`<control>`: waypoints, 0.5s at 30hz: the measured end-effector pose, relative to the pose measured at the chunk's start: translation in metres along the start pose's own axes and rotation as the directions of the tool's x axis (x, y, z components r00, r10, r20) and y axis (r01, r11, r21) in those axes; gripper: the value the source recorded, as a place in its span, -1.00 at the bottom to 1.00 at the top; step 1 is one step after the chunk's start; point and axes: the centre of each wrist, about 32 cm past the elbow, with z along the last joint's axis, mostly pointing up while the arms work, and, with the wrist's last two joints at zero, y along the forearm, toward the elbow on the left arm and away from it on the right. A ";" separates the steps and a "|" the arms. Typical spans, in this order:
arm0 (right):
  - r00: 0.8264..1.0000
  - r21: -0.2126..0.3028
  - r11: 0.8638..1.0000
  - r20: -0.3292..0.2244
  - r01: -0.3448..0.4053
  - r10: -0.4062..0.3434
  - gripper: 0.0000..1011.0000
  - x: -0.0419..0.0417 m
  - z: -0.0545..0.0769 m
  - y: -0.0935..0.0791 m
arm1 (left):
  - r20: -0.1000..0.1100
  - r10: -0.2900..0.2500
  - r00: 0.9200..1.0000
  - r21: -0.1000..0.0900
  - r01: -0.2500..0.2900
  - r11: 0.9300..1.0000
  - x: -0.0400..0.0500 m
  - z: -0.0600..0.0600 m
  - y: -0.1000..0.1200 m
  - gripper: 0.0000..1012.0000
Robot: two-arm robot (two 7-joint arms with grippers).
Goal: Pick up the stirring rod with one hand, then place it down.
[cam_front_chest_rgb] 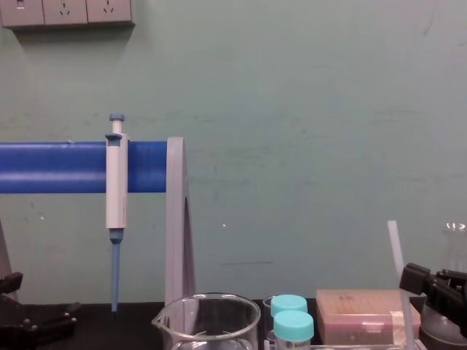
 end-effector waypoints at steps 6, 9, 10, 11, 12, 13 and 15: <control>1.000 0.002 1.000 -0.001 -0.001 0.001 -0.91 0.0001 0.000 0.000 | 0.000 0.000 1.000 0.000 0.000 1.000 0.0000 0.000 0.000 0.98; 1.000 0.003 1.000 -0.002 -0.003 0.003 -0.87 0.0002 0.000 0.000 | 0.000 0.000 1.000 0.000 0.000 1.000 0.0000 0.000 0.000 0.98; 1.000 0.003 1.000 -0.002 -0.003 0.003 -0.83 0.0002 0.000 0.000 | 0.000 0.000 1.000 0.000 0.000 1.000 0.0000 0.000 0.000 0.98; 1.000 0.003 1.000 -0.002 -0.003 0.003 -0.74 0.0003 0.000 0.000 | 0.000 0.000 1.000 0.000 0.000 1.000 0.0000 0.000 0.000 0.98; 1.000 0.004 1.000 -0.002 -0.004 0.004 -0.70 0.0003 0.001 0.000 | 0.000 0.000 1.000 0.000 0.000 1.000 0.0000 0.000 0.000 0.98; 1.000 0.004 1.000 -0.002 -0.004 0.004 -0.60 0.0003 0.001 0.000 | 0.000 0.000 1.000 0.000 0.000 1.000 0.0000 0.000 0.000 0.98; 1.000 0.004 1.000 -0.002 -0.005 0.005 -0.54 0.0004 0.001 0.000 | 0.000 0.000 1.000 0.000 0.000 1.000 0.0000 0.000 0.000 0.98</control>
